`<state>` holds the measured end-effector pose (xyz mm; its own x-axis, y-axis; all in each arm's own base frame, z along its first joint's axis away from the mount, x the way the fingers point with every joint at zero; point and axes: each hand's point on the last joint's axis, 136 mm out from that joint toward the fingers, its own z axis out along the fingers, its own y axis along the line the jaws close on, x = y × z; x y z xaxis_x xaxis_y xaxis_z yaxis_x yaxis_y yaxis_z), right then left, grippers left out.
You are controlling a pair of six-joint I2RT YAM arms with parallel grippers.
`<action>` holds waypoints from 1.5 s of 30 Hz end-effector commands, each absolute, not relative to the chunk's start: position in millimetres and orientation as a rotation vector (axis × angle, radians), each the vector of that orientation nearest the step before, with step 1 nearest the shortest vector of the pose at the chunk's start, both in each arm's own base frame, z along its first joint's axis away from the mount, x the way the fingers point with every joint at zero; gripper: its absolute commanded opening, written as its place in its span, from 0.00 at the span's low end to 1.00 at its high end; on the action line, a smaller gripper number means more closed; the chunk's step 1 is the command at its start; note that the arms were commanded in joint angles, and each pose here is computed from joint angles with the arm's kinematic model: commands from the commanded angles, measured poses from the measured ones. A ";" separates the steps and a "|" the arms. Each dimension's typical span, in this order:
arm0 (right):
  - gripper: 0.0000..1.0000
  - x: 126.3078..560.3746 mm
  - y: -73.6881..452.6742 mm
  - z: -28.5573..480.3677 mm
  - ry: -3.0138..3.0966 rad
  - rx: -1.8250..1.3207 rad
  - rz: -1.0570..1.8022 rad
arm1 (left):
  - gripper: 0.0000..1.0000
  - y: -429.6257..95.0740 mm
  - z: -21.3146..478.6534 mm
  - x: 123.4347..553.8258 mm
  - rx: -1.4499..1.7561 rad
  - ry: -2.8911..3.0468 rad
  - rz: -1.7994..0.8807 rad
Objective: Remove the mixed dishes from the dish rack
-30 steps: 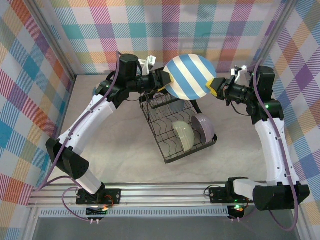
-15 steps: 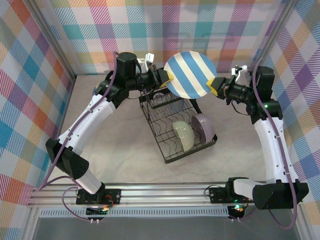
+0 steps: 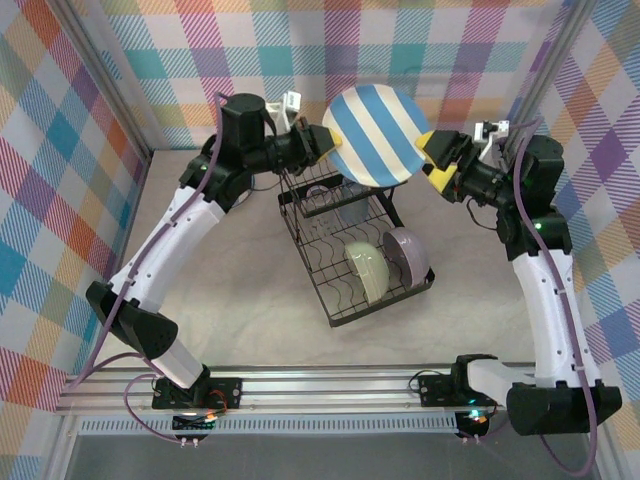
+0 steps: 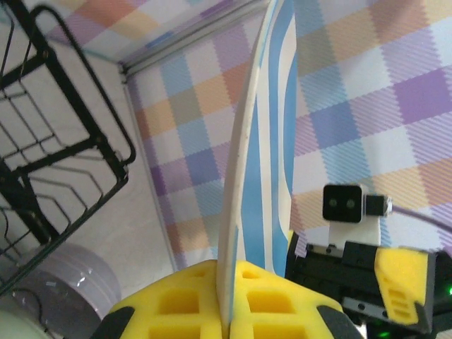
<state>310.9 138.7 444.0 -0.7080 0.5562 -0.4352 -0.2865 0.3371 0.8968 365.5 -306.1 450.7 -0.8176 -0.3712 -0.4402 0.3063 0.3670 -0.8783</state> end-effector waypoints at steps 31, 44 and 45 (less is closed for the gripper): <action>0.99 302.7 149.9 448.7 1.803 0.139 1.460 | 0.00 48.2 245.3 518.4 -0.866 1.942 -1.159; 0.99 293.9 157.6 427.4 1.881 0.123 1.482 | 0.00 65.9 164.6 529.5 -0.972 2.042 -1.145; 0.99 290.9 158.1 423.7 1.898 0.120 1.481 | 0.00 66.3 160.9 529.8 -0.975 2.047 -1.143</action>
<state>300.6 154.0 429.2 -0.7233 0.5146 -0.4605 -0.3270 0.3322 0.8847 524.4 66.7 155.9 -0.5282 -0.8434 -0.0985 -0.3823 0.3398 -0.8593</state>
